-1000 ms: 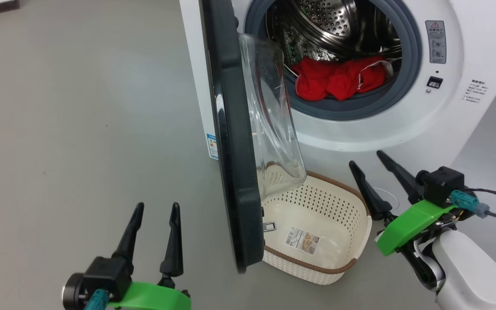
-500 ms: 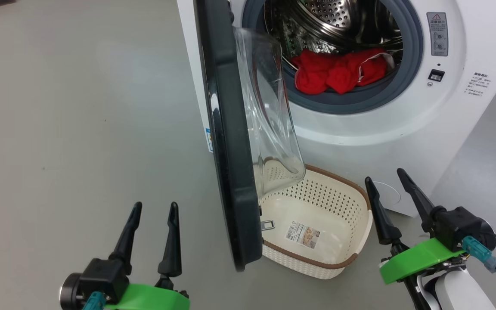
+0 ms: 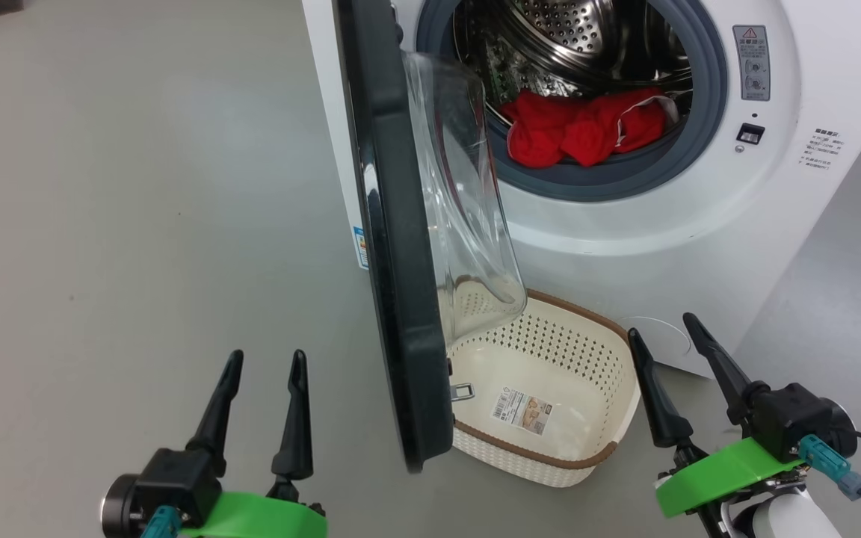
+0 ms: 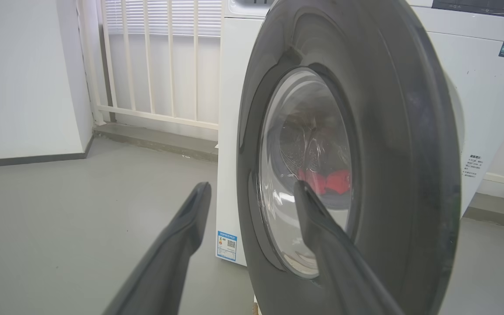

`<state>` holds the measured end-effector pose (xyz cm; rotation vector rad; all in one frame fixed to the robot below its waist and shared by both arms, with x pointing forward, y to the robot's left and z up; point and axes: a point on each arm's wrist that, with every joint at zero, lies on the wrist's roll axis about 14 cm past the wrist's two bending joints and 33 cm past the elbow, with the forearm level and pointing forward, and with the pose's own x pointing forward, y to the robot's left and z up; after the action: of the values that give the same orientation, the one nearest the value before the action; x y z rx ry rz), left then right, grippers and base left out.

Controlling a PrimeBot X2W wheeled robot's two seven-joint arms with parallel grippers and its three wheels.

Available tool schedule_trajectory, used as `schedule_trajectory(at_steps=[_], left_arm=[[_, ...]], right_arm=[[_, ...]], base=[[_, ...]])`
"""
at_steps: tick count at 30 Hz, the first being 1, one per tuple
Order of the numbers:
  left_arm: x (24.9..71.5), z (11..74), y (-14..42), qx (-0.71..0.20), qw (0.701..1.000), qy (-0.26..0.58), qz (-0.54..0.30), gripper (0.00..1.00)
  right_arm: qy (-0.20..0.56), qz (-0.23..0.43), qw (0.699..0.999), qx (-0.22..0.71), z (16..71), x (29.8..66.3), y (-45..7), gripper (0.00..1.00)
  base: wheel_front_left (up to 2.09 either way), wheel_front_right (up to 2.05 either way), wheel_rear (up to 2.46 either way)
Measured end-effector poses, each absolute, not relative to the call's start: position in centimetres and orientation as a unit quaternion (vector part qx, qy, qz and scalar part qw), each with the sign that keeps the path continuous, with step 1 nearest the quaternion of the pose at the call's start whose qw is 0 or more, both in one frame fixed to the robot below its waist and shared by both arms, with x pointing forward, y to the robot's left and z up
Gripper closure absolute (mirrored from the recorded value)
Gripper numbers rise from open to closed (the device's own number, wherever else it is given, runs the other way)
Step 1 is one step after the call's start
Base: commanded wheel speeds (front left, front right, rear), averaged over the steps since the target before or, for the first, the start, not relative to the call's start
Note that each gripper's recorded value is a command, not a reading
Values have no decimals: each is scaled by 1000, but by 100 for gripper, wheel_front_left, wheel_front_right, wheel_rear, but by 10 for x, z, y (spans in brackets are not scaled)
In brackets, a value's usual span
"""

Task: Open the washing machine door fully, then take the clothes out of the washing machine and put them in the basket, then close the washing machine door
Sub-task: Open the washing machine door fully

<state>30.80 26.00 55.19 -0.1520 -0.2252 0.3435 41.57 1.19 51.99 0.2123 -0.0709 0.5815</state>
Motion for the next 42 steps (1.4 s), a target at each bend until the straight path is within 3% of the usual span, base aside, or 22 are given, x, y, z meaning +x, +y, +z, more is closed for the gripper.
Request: schedule_trajectory(at_steps=[18,20,32,42], left_arm=[[315,548,256,-73,978,-104,165,0],[315,547,255,-71,979,-102,163,100],[317,564,252,-67,978,-127,153,100],[323,651,247,-10,960,-250,122,100]], right_arm=[[-18,278,954,107,507,413,5,0],[-18,277,955,107,507,413,4,0],[-16,275,955,107,505,413,3,0],[-18,277,955,104,508,411,4,0]], base=[[0,0,0],[0,0,0],[0,0,0],[0,0,0]])
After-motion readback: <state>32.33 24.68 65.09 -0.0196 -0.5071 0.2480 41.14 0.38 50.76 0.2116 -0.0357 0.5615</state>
